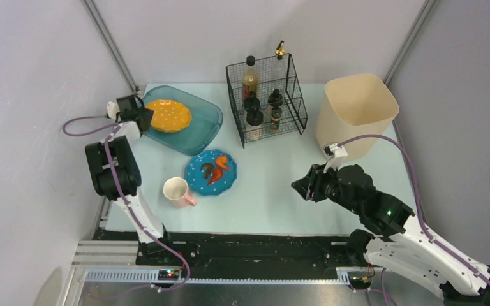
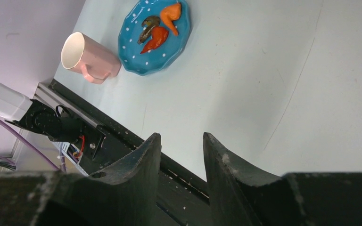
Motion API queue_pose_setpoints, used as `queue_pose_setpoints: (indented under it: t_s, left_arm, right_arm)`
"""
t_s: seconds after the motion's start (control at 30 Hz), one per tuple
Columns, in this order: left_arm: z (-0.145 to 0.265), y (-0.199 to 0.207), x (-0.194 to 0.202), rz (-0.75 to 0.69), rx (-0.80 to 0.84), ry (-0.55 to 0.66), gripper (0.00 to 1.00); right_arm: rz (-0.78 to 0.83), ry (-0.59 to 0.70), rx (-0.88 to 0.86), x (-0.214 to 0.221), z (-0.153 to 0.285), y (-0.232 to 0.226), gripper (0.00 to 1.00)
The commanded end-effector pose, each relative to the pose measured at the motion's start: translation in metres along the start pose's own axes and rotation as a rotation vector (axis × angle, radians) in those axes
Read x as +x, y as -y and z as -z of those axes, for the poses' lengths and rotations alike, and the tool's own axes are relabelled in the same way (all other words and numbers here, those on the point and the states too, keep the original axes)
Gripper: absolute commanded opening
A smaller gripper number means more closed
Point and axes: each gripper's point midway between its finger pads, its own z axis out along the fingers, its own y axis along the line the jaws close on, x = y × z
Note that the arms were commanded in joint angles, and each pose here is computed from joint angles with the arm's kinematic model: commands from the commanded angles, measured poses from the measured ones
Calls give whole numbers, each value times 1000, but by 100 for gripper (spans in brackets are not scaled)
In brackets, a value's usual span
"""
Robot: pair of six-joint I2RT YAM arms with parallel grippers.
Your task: Clear the kitchen counter
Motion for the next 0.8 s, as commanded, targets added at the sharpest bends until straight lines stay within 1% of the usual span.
queue_pose_setpoints:
  t_s: [0.0, 0.03, 0.07, 0.1, 0.13, 0.17, 0.27, 0.33, 0.37, 0.47, 0.77]
  left_arm:
    - [11, 37, -32, 12, 99, 86, 57]
    - [11, 37, -33, 11, 99, 85, 62]
    - [12, 37, -34, 12, 102, 85, 63]
    - [13, 34, -33, 12, 92, 77, 68]
    - [14, 31, -32, 12, 84, 68, 69]
    - [16, 31, -33, 12, 84, 67, 74]
    - [21, 29, -36, 4, 66, 61, 82]
    - [24, 28, -39, -5, 49, 57, 96]
    - [25, 31, -41, -6, 54, 53, 98]
    - [28, 27, -43, -3, 35, 41, 100]
    - [45, 23, -47, -13, 16, 28, 100]
  right_arm:
    - [-12, 36, -31, -8, 2, -6, 43]
    - [-15, 37, -33, -8, 3, -7, 43]
    - [-17, 34, -35, -8, 3, -7, 43]
    - [-21, 37, -40, -8, 4, -8, 43]
    - [-24, 37, -39, -8, 5, -7, 43]
    - [-28, 40, -41, -8, 6, -8, 43]
    - [-33, 42, -39, -8, 9, -7, 43]
    - [-40, 46, -40, -7, 11, -6, 44]
    - [-42, 47, -39, -7, 11, -6, 44]
    - [-48, 36, -30, -2, 11, -3, 44]
    - [-55, 24, -38, 2, 13, -5, 45]
